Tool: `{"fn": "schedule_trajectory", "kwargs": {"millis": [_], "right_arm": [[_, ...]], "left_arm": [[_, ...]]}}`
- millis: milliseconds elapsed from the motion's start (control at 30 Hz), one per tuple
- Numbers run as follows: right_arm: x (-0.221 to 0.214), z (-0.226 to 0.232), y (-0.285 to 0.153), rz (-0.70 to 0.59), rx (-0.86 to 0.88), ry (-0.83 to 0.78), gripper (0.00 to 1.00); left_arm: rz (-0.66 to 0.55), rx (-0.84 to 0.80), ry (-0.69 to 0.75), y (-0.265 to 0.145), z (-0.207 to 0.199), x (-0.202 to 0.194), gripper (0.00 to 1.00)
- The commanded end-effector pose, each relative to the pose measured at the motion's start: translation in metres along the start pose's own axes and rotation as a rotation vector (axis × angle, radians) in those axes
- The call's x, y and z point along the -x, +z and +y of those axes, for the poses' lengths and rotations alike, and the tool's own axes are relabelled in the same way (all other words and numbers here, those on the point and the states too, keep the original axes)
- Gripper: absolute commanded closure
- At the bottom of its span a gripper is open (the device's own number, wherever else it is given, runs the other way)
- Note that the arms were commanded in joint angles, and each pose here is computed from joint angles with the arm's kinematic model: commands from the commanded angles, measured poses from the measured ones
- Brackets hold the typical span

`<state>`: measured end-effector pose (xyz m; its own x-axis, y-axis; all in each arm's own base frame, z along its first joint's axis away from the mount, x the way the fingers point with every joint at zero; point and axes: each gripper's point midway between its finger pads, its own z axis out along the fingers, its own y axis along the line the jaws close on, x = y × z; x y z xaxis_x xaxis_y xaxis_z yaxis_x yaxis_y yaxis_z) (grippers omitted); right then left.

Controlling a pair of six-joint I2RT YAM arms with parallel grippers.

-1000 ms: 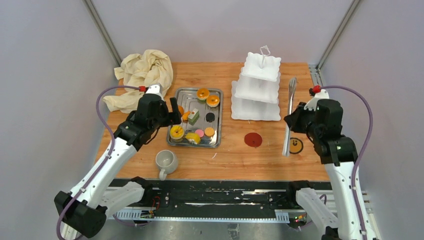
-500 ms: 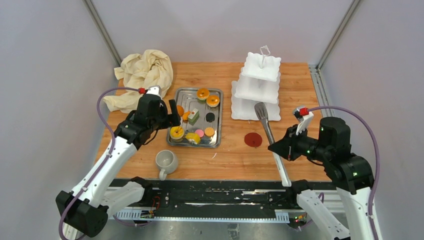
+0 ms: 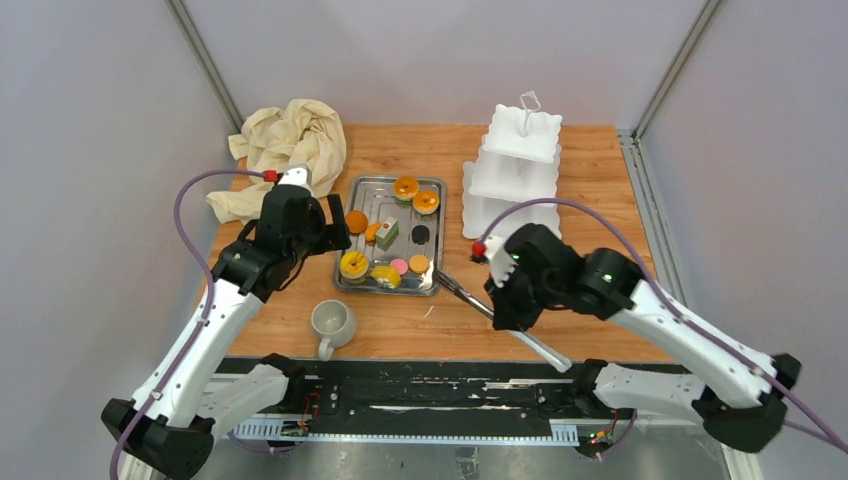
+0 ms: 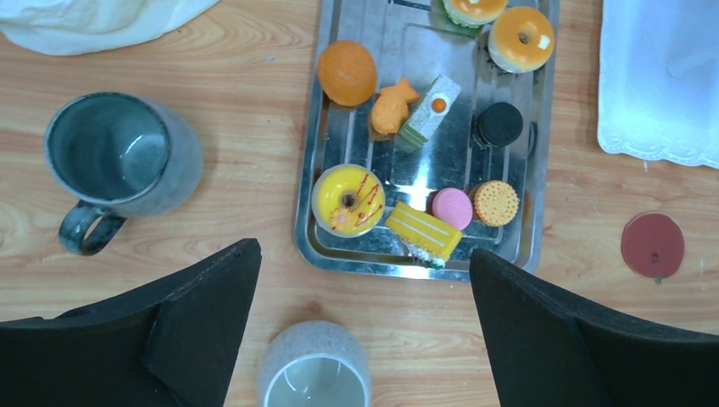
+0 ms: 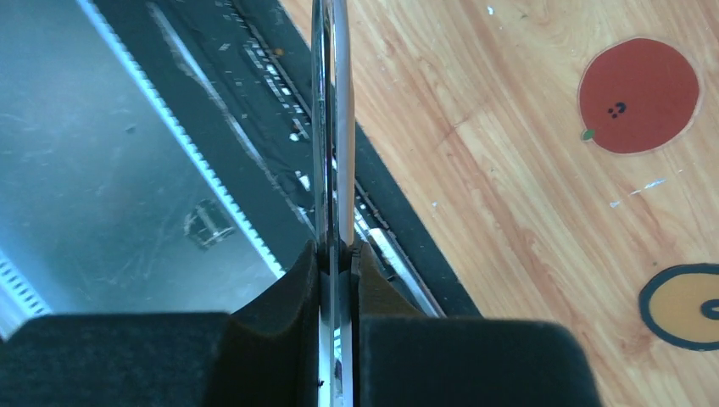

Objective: Serve the afternoon tea

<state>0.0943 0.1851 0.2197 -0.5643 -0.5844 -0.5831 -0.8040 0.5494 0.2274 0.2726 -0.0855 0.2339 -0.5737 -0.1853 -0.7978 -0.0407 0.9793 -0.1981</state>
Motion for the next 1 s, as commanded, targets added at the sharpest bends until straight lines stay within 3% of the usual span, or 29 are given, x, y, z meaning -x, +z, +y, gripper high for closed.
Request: {"fn": "schedule_trajectory", "kwargs": {"millis": [0,167,400,600,967], "right_arm": [[0.034,-0.018,0.036,0.032,-0.136,-0.054,0.97],[0.063,-0.016,0.076,0.027,-0.102,-0.058,0.87],[0.07,-0.02,0.121,0.147,-0.091,-0.047,0.82],[0.065,-0.021,0.138,0.218,-0.073,-0.063,0.72],[0.063,-0.027,0.153,0.284,-0.095,-0.042,0.69]], "left_arm": [[-0.03,0.058,-0.013,-0.011,0.014,0.005,0.02],[-0.033,0.065,-0.01,-0.015,0.02,-0.002,0.02],[-0.019,0.061,0.004,-0.014,0.023,-0.013,0.02],[-0.01,0.031,0.028,-0.014,0.018,-0.014,0.02],[-0.009,-0.023,0.071,-0.015,0.012,-0.016,0.02]]}}
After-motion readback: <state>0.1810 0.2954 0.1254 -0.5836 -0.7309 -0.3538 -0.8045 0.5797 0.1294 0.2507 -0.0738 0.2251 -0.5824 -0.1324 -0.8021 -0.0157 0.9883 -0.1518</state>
